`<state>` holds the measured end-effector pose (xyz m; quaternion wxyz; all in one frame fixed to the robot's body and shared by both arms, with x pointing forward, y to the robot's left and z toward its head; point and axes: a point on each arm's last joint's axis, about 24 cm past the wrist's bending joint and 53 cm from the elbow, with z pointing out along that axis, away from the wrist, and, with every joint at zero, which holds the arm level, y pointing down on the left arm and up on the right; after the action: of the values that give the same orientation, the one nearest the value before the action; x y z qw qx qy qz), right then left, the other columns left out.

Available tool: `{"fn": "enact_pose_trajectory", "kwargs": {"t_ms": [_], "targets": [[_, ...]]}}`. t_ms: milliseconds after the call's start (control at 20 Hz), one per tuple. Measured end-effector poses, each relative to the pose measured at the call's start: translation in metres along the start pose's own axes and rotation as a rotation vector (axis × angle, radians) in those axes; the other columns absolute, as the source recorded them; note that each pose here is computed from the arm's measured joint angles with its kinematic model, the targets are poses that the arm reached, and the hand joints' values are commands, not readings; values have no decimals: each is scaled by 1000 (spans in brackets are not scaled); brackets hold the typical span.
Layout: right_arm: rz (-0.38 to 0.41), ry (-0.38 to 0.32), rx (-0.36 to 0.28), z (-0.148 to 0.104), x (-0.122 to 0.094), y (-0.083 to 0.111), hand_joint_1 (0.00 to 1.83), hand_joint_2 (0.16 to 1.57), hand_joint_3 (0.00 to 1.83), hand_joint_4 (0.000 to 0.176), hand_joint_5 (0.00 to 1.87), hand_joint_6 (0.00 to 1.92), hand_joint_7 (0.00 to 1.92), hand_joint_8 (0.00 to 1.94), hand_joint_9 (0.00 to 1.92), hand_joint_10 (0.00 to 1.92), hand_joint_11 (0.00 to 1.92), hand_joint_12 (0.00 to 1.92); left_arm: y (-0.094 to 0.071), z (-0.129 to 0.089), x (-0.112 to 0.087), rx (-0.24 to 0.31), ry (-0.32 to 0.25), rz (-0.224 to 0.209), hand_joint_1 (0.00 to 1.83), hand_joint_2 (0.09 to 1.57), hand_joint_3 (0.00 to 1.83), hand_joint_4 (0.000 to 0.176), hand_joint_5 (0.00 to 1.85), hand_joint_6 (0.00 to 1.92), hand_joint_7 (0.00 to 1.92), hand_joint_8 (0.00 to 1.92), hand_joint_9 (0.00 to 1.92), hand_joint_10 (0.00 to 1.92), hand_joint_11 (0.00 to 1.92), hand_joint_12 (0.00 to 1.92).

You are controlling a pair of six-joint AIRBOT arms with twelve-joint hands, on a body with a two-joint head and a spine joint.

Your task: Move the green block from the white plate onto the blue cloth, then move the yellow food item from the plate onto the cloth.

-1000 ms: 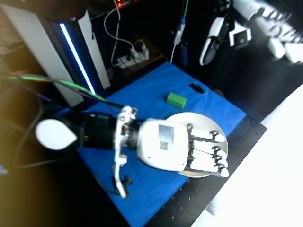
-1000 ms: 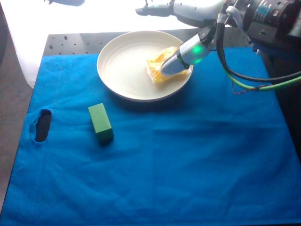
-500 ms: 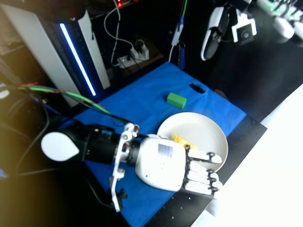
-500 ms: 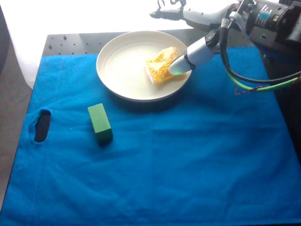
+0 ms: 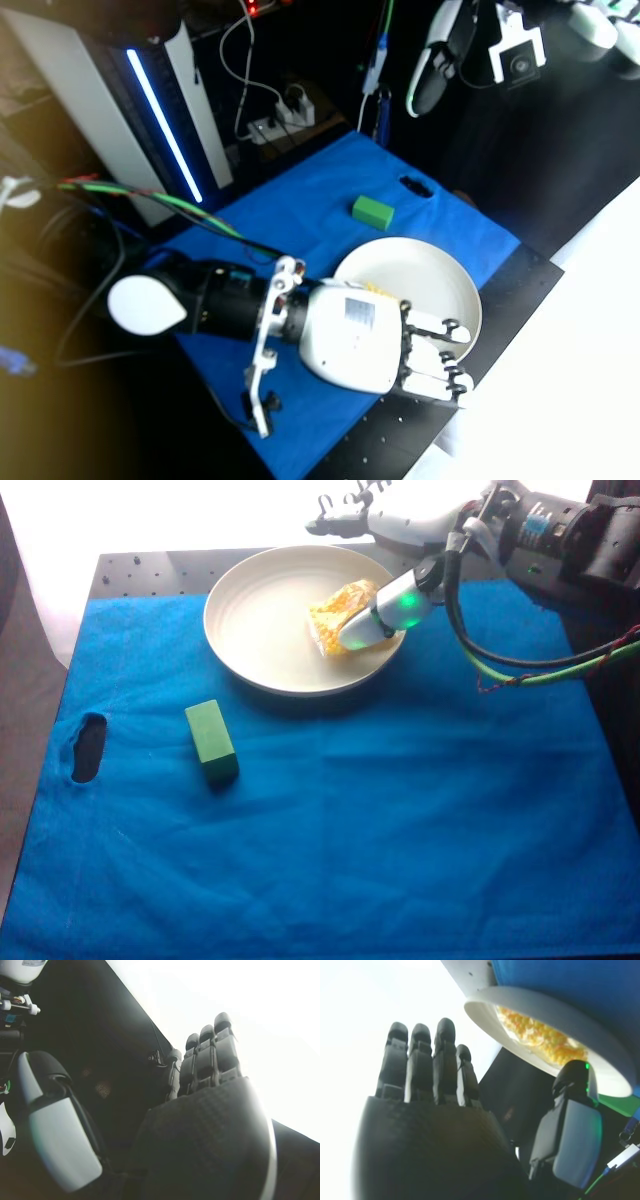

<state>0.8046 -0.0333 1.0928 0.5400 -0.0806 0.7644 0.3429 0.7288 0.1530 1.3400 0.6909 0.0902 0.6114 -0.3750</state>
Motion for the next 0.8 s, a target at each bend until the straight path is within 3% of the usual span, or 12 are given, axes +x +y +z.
{"fn": "enact_pose_trajectory", "kwargs": {"t_ms": [50, 150, 250, 300, 350, 400, 450, 500, 600, 650, 750, 800], "targets": [[0, 1, 1, 0, 1, -1, 490, 789, 0, 85, 198, 0, 460, 3, 294, 4, 0, 542, 0, 0, 0, 0, 0, 0, 780, 769, 4, 108, 0, 0, 84, 7, 87, 16, 90, 49], [1, 8, 3, 2, 7, -1, 466, 772, 0, 96, 196, 1, 438, 2, 325, 5, 0, 790, -1, 0, 0, 2, 1, -1, 766, 744, 0, 101, 0, 0, 75, 2, 79, 10, 86, 48], [3, 13, 3, 2, 11, -1, 505, 780, 0, 81, 212, 3, 439, 1, 363, 11, 0, 916, -1, 0, 0, 3, 0, -1, 790, 764, 2, 98, 0, 0, 72, 0, 77, 8, 84, 49], [3, 16, 4, 2, 13, -1, 564, 804, 0, 43, 249, 1, 477, 2, 442, 17, 18, 1014, -1, 0, 0, 3, 0, -1, 780, 756, 0, 98, 0, 0, 75, 2, 85, 10, 89, 52], [3, 15, 3, 3, 13, -1, 601, 801, 0, 41, 262, 0, 539, 4, 536, 24, 99, 1107, -1, 0, 0, 3, 0, -1, 780, 755, 0, 96, 0, 0, 70, 0, 84, 8, 91, 54], [4, 15, 3, 3, 13, -1, 698, 823, 2, 21, 303, 2, 736, 23, 736, 57, 272, 1112, -2, 0, 0, 4, 0, -1, 780, 752, 0, 104, 0, 0, 61, 0, 74, 4, 85, 52], [5, 11, -2, 3, 12, -1, 766, 837, 1, 18, 354, 3, 824, 16, 835, 52, 379, 1067, -3, 0, 1, 6, 1, -2, 784, 752, 0, 102, 0, 0, 57, 0, 72, 2, 83, 52], [11, 6, -4, 3, 10, -1, 871, 864, 2, 0, 431, 5, 923, 17, 955, 67, 507, 1148, -3, 0, 1, 7, 1, -2, 804, 761, 1, 113, 0, 0, 39, 0, 57, 0, 69, 48], [17, -4, -13, 3, 7, 1, 1002, 902, 3, 0, 611, 16, 1096, 46, 1112, 149, 611, 1433, -3, 0, 1, 7, 1, -2, 819, 787, 11, 112, 0, 0, 27, 0, 44, 0, 50, 42], [18, -8, -17, 2, 5, 2, 1050, 912, 1, 0, 696, 12, 1153, 31, 1048, 281, 582, 1503, -3, 0, 1, 7, 1, -2, 815, 789, 10, 107, 0, 0, 28, 1, 49, 3, 52, 44], [22, -11, -19, 2, 5, 2, 1130, 935, 0, 0, 808, 1, 1167, 5, 987, 496, 607, 1543, -3, 0, 1, 7, 1, -2, 816, 790, 8, 100, 0, 0, 28, 1, 47, 2, 45, 42], [22, -12, -18, 2, 4, 1, 1145, 952, 2, 0, 806, 0, 1141, 0, 945, 487, 573, 1502, -3, 0, 1, 7, 1, -2, 808, 790, 7, 98, 0, 0, 27, 0, 52, 3, 52, 47]]}}
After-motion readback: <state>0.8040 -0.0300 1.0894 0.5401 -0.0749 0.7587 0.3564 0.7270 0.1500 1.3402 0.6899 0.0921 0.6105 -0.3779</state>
